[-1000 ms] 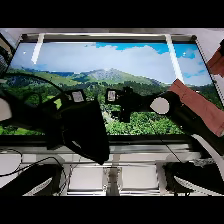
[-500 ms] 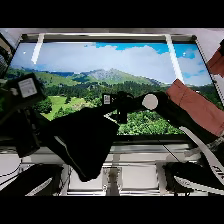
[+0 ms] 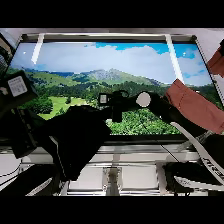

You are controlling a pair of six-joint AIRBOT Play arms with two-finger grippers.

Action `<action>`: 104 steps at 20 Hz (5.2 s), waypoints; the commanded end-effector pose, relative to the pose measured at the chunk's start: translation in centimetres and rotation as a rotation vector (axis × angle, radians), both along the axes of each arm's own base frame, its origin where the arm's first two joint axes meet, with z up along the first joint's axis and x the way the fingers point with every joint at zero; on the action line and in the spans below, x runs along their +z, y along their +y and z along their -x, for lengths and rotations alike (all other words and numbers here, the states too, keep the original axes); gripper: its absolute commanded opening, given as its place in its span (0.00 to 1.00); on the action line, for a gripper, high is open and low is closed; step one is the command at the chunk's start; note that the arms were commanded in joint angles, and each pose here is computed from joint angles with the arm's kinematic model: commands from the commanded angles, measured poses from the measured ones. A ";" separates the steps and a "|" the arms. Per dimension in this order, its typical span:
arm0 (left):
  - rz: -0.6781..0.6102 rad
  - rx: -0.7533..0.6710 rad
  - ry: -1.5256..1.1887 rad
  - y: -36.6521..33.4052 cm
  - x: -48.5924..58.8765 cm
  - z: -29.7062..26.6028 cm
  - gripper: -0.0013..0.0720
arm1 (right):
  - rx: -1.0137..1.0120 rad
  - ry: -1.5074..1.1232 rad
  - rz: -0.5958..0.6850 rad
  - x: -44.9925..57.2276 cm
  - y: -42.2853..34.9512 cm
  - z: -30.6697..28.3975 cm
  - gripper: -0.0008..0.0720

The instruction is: Fold the clothes and pants, and hang the long-sleeved shirts on hangers.

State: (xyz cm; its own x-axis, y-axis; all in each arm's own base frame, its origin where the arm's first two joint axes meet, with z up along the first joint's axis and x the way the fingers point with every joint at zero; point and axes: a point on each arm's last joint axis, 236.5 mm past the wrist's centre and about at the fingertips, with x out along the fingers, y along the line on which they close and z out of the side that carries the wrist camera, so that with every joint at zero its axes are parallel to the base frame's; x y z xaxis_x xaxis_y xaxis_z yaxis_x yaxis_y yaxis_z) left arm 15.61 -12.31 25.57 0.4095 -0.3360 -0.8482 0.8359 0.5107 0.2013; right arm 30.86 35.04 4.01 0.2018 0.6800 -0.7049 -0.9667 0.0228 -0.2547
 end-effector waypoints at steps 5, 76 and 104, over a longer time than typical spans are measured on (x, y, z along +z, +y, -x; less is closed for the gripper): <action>-0.043 0.062 -0.032 1.5 0.0 -1.0 0.03 | 0.002 0.214 0.037 -3.3 0.9 3.0 0.24; -0.478 0.224 0.445 12.9 -25.0 -11.5 0.05 | -0.498 1.049 0.534 -4.9 -4.8 17.0 0.18; -0.075 0.532 0.657 10.0 -26.9 -8.6 0.44 | -0.915 1.107 0.078 -15.0 -2.1 -2.0 0.93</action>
State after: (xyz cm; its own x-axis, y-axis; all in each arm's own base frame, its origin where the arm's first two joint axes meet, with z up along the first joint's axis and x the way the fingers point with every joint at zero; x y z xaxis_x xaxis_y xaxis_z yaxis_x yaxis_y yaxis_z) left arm 24.08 -2.34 -1.33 -0.0944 -0.1614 -0.9824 0.4679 0.8638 -0.1869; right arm 31.43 31.83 -9.12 -0.1176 0.5535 -0.8245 -0.3750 0.7440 0.5530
